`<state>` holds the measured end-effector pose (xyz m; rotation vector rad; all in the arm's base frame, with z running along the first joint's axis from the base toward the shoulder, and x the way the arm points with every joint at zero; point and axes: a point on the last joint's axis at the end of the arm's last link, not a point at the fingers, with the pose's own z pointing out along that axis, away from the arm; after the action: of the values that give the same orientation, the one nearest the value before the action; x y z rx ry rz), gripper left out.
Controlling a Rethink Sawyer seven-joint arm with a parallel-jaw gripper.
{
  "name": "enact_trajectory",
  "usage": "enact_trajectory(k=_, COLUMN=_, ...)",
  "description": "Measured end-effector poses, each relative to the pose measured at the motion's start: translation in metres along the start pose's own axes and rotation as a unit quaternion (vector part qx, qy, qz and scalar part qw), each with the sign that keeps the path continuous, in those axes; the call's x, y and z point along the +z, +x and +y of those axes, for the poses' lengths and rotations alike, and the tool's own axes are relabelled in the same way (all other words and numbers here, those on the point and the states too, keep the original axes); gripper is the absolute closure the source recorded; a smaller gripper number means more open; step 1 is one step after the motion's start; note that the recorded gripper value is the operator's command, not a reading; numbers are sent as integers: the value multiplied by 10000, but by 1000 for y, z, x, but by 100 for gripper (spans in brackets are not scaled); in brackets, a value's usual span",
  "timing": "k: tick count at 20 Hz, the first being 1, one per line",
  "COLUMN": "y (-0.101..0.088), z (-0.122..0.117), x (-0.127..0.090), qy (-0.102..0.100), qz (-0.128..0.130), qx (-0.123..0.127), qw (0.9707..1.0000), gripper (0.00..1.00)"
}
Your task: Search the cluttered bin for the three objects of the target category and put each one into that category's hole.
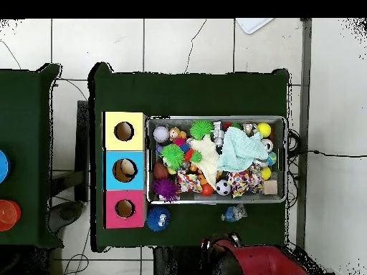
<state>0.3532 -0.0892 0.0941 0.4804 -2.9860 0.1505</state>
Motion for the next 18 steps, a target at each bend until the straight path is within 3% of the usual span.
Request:
enact_trajectory(k=6, y=1, z=36, x=-13, qy=-102, qz=116, qx=-71, qw=9999, gripper=100)
enact_trajectory(k=11, y=6, z=51, x=-9, qy=-209, qz=242, qx=-173, qw=9993, gripper=100)
enact_trajectory(k=12, y=9, z=52, x=-4, qy=-263, qz=264, qx=-154, qw=9992, gripper=0)
enact_trajectory(k=18, y=18, z=46, x=11, qy=-381, qz=127, qx=-105, qw=9991, gripper=0)
